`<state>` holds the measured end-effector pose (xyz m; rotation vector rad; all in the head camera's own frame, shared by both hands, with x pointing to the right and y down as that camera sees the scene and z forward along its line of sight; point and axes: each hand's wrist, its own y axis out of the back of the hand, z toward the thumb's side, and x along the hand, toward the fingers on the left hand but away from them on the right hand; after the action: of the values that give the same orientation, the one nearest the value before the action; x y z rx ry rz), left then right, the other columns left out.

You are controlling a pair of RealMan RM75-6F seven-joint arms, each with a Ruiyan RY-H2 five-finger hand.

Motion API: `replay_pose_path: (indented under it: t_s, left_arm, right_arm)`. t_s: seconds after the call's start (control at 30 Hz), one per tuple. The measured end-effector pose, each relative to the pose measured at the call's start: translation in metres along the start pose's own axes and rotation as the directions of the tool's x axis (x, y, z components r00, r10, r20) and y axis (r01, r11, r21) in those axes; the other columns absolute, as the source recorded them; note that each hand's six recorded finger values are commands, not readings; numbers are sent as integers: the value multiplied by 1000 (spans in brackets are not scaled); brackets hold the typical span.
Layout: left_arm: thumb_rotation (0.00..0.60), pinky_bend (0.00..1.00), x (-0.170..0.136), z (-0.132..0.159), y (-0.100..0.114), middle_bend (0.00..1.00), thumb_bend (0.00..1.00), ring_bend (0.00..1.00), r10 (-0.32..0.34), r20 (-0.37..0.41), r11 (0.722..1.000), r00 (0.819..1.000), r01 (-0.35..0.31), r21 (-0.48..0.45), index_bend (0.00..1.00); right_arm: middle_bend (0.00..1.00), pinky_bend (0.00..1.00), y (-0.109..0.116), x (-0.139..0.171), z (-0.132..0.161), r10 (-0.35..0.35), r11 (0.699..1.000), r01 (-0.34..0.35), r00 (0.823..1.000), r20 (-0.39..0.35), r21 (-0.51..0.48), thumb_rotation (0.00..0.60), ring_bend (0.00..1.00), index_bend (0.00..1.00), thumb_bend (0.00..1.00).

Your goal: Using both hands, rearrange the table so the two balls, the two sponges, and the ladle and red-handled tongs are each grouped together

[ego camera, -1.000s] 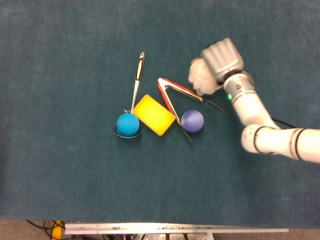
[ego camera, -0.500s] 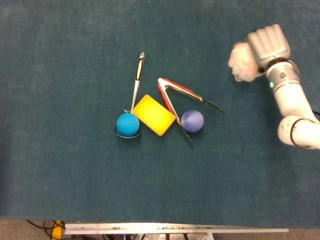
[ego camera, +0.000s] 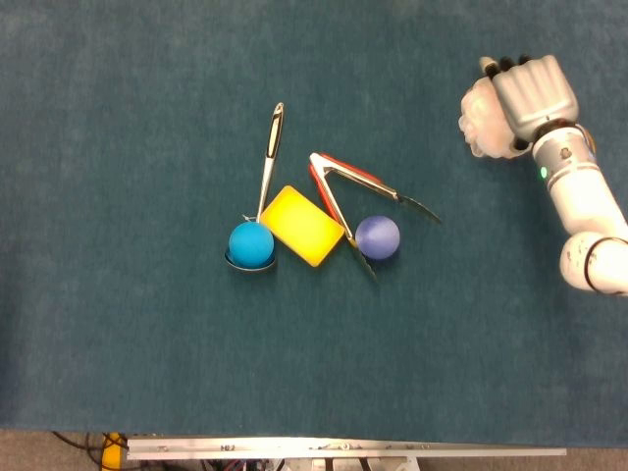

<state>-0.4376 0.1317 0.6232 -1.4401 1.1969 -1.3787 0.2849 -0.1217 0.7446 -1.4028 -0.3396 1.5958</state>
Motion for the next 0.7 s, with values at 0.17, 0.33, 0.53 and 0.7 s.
replay_pose_path:
  t_s: [0.17, 0.33, 0.53, 0.7]
  left_arm:
    - [600, 0, 1, 2, 1, 98, 580, 61, 1, 7, 1000, 1000, -1, 4, 134]
    - [600, 0, 3, 4, 3, 98, 580, 61, 1, 17, 1000, 1000, -1, 8, 134]
    - [600, 0, 7, 7, 4, 98, 580, 61, -3, 35, 1000, 999, 2, 15, 134]
    - [600, 0, 10, 13, 5, 97, 580, 61, -6, 55, 1000, 998, 5, 16, 134]
  right_arm:
    - [174, 384, 10, 12, 6, -32, 999, 31, 998, -48, -24, 600, 197, 22, 30]
    - [174, 384, 25, 31, 13, -90, 994, 83, 990, -104, -69, 600, 197, 22, 29]
    - [182, 384, 36, 55, 18, -150, 983, 129, 974, -172, -128, 600, 197, 24, 29]
    - [209, 383, 39, 76, 24, -178, 977, 144, 956, -235, -157, 600, 197, 72, 29]
